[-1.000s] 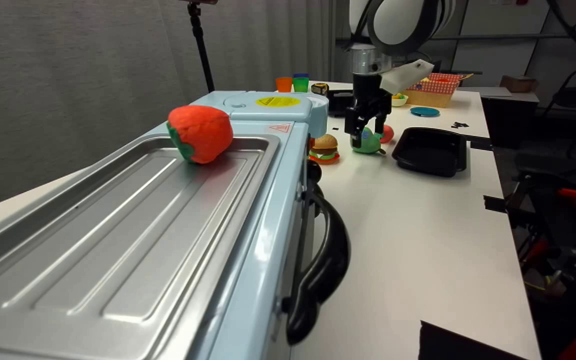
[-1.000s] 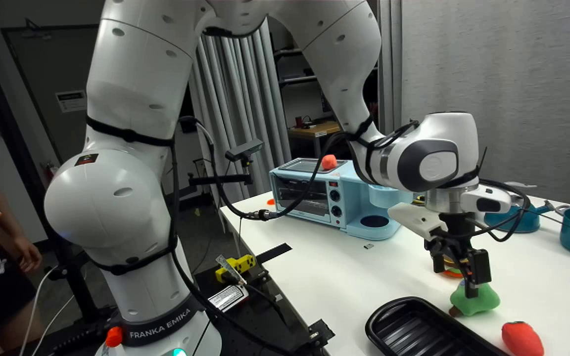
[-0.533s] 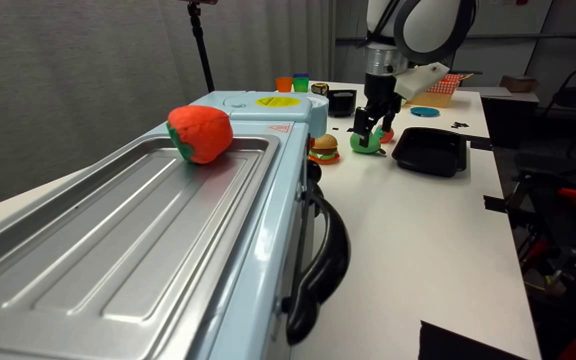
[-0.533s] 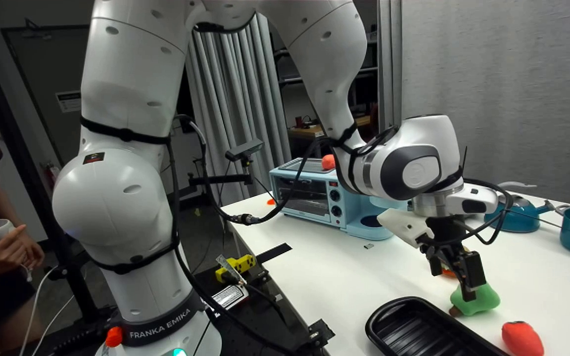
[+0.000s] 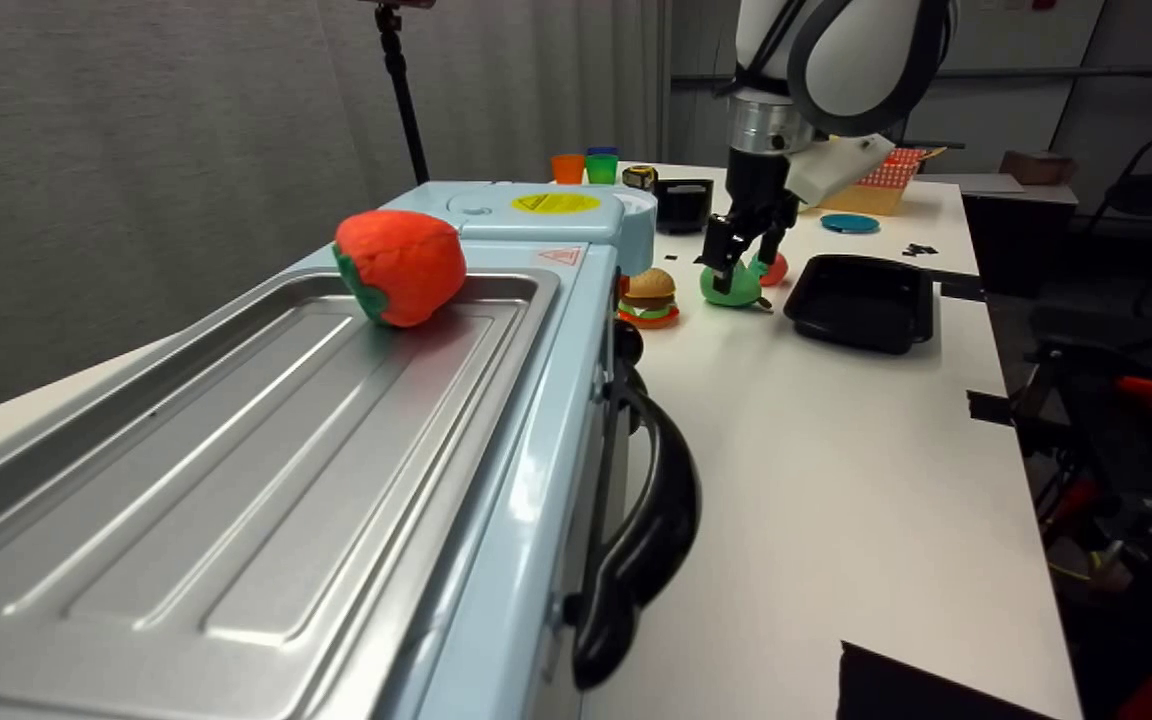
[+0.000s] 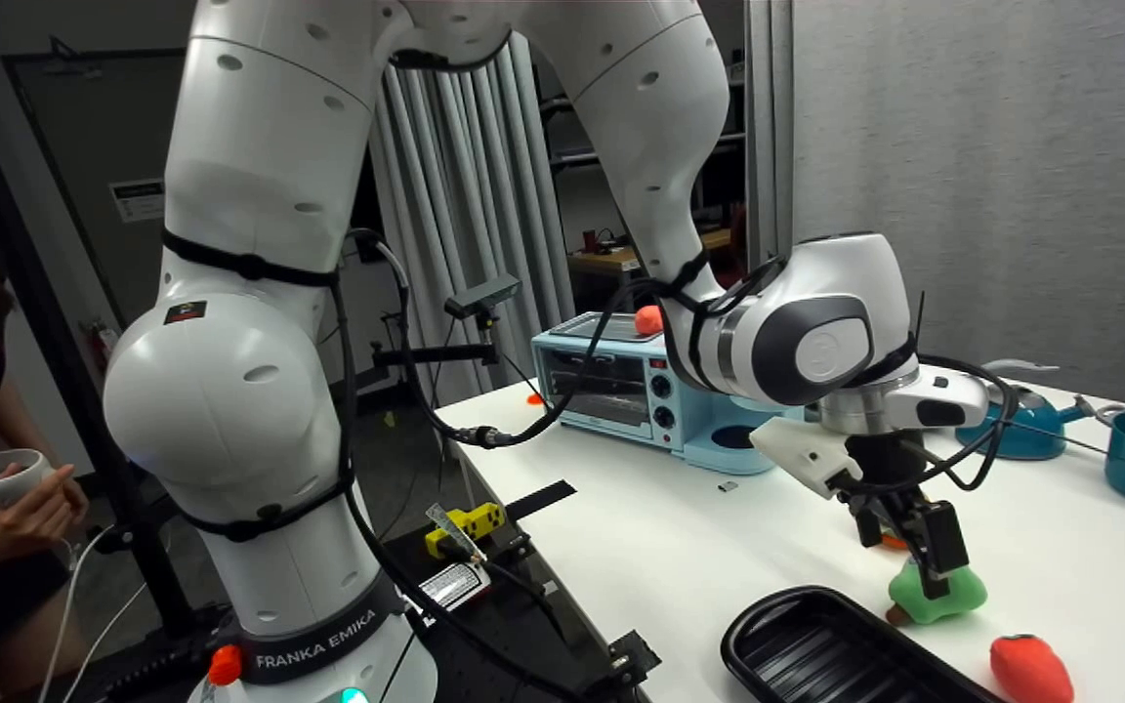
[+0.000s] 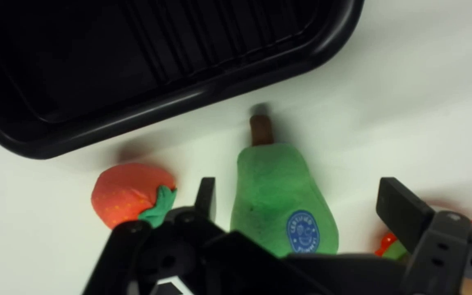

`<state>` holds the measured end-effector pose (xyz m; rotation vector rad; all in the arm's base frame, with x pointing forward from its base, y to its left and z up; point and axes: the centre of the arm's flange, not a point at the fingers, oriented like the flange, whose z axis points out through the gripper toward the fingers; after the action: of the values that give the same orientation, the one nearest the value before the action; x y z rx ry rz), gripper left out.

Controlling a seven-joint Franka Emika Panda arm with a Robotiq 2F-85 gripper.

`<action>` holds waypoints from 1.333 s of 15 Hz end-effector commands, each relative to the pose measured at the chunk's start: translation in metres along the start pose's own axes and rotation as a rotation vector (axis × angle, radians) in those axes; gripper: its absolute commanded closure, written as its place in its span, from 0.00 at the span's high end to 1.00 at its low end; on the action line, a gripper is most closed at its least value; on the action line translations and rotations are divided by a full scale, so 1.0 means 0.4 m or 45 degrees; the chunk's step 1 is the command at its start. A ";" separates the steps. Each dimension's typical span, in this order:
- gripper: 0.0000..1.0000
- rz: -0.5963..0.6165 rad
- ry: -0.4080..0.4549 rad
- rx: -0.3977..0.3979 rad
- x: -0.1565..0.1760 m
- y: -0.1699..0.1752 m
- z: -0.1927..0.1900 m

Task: Stand the sandwich plush toy and the pear plush toy upright, then place the strawberry plush toy on the tray

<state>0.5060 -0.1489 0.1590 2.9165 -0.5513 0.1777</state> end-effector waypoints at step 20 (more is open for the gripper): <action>0.03 0.005 -0.041 -0.033 0.087 0.061 0.027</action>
<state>0.5264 -0.1746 0.1477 2.9160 -0.5852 0.1854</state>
